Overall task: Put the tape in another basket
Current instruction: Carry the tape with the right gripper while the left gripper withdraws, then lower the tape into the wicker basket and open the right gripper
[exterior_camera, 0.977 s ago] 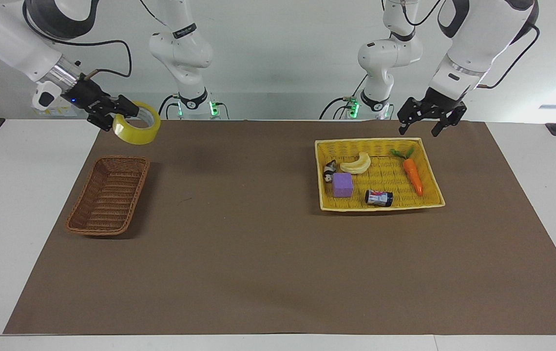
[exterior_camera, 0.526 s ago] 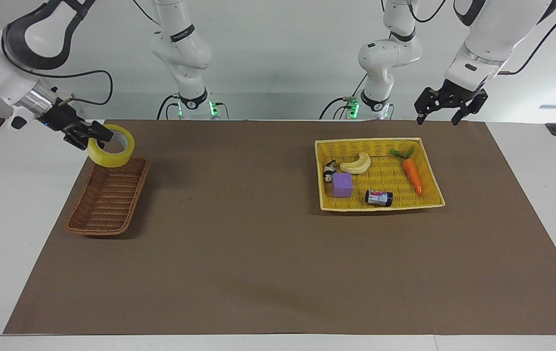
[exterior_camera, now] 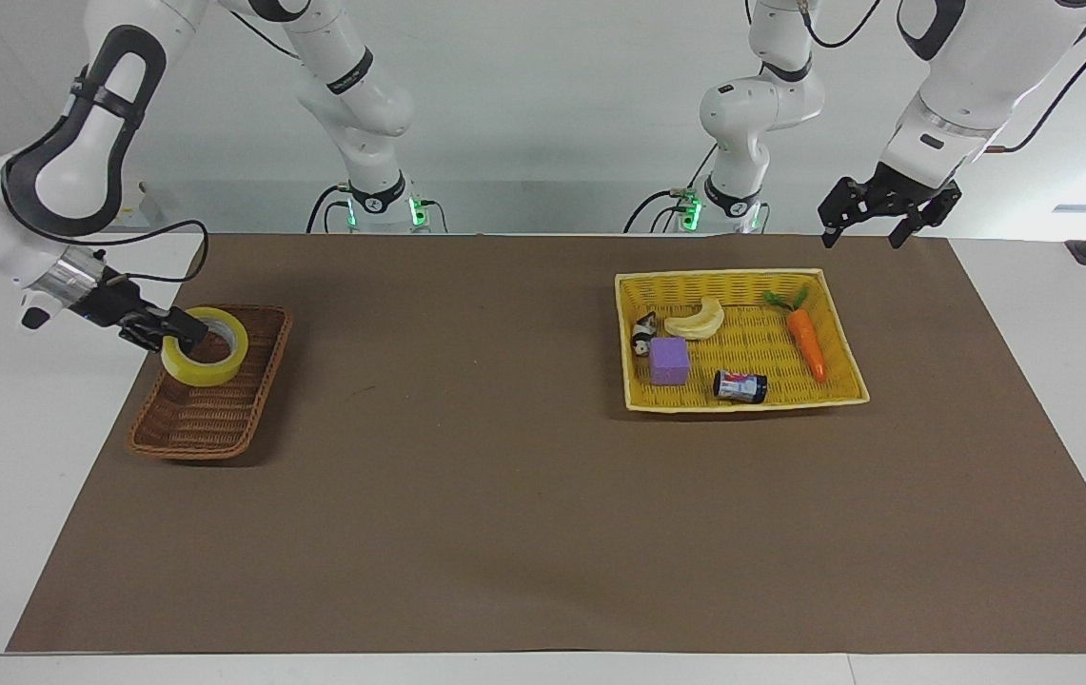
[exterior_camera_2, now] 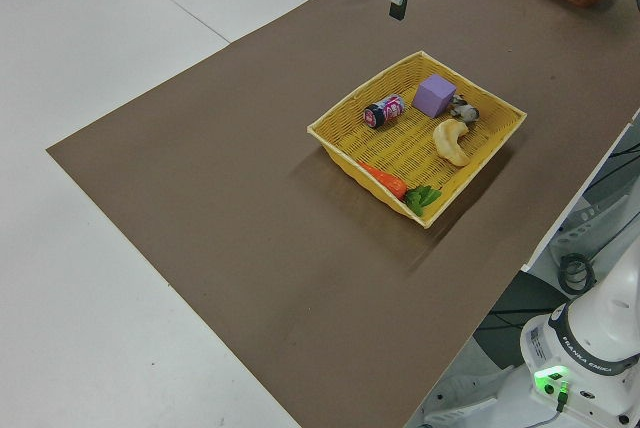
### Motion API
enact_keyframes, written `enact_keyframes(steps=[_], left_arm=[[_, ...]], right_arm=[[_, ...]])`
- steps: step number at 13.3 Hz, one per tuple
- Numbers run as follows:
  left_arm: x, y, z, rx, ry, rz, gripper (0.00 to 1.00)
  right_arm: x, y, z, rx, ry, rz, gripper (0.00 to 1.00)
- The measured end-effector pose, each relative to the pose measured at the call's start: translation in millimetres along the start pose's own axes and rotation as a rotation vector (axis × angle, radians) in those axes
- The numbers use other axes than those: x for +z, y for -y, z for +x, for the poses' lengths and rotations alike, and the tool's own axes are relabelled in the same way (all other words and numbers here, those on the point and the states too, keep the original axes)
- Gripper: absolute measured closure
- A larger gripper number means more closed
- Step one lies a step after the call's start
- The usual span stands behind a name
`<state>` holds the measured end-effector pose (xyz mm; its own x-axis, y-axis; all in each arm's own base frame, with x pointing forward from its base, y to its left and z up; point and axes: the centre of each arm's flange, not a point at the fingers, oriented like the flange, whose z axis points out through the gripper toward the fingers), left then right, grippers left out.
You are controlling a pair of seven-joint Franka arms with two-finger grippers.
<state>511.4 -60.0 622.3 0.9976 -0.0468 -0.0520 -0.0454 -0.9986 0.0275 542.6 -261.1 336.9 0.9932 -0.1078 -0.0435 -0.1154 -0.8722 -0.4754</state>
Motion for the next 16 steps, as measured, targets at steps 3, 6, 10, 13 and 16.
enact_keyframes(steps=[3, 6, 10, 13, 16], left_arm=[[-0.7, -7.1, -2.7, 0.027, 0.012, 0.025, 0.0], [-16.9, -0.8, -7.8, 0.034, 0.01, 0.026, 0.0], [-40.1, 12.5, -8.5, 0.033, 0.01, 0.013, 0.0], [-38.7, 12.2, -0.7, 0.093, 0.012, 0.014, 0.0], [-37.1, 15.9, 2.6, 0.109, 0.015, 0.014, 0.0]], right_arm=[[4.3, -5.6, -2.9, -0.06, 0.008, 0.005, 1.0], [15.6, -19.0, -7.5, -0.076, 0.024, 0.016, 1.0], [21.0, -19.4, -6.8, -0.078, 0.032, 0.02, 0.94], [20.4, -18.6, -6.2, -0.074, 0.025, 0.029, 0.62], [15.9, -17.8, -3.9, -0.07, 0.007, 0.038, 0.3]])
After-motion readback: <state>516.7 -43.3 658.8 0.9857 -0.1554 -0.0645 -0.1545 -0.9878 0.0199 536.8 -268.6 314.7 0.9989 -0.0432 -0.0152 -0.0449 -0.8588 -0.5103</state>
